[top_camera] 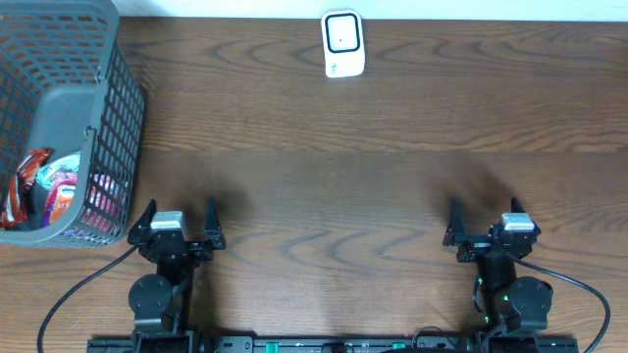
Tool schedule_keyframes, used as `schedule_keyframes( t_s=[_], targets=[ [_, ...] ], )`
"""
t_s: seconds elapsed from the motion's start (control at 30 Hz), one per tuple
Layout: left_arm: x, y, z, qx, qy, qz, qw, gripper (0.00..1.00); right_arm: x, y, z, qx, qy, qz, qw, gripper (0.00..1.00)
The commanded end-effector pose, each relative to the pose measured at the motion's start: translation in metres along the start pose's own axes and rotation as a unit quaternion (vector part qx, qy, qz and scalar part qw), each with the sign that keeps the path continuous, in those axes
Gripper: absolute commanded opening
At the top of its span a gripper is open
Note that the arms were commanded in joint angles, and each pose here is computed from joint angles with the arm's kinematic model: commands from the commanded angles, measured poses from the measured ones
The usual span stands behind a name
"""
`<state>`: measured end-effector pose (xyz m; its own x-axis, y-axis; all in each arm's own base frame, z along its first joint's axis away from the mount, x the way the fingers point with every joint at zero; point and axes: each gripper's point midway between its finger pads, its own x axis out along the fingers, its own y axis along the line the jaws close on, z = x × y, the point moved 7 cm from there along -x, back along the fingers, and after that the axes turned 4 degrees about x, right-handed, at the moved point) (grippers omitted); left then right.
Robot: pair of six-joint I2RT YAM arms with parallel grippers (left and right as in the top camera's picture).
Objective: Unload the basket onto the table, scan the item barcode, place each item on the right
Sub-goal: 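Reach the left gripper into the basket and grasp a small orange packet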
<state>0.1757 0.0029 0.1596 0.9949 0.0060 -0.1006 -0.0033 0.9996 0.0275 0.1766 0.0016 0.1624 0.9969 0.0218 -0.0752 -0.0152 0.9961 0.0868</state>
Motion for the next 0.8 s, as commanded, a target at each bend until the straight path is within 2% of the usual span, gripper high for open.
schedule_keyframes(
  t_s=[0.0,0.07,0.13,0.27,0.33,0.4,0.5,0.6,0.77],
  targets=[
    [-0.003,-0.025,-0.006,-0.122,0.024,-0.12,0.985,0.98,0.0,0.0,-0.001,0.007,0.0,0.0,1.0,0.99],
    [-0.007,-0.037,-0.005,-0.189,0.04,-0.183,0.964,0.98,0.0,0.0,-0.001,0.007,0.0,0.0,1.0,0.99],
    [-0.013,-0.051,-0.004,-0.271,0.074,-0.248,0.927,0.98,0.0,0.0,-0.001,0.007,0.0,0.0,1.0,0.99],
    [-0.015,-0.054,0.007,-0.348,0.073,-0.267,0.896,0.98,0.0,0.0,-0.001,0.007,0.0,0.0,1.0,0.99],
    [-0.02,-0.057,0.028,-0.34,0.026,-0.309,0.888,0.98,0.0,0.0,-0.001,0.007,0.0,0.0,1.0,0.99],
    [-0.03,-0.058,0.055,-0.307,-0.052,-0.346,0.885,0.98,0.0,0.0,-0.001,0.007,0.0,0.0,1.0,0.99],
    [-0.047,-0.057,0.092,-0.264,-0.158,-0.371,0.876,0.98,0.0,0.0,-0.001,0.007,0.0,0.0,1.0,0.99],
    [-0.059,-0.054,0.117,-0.254,-0.197,-0.368,0.873,0.98,0.0,0.0,-0.001,0.007,0.0,0.0,1.0,0.99],
    [-0.075,-0.05,0.16,-0.196,-0.259,-0.346,0.88,0.98,0.0,0.0,-0.001,0.007,0.0,0.0,1.0,0.99]
  ],
)
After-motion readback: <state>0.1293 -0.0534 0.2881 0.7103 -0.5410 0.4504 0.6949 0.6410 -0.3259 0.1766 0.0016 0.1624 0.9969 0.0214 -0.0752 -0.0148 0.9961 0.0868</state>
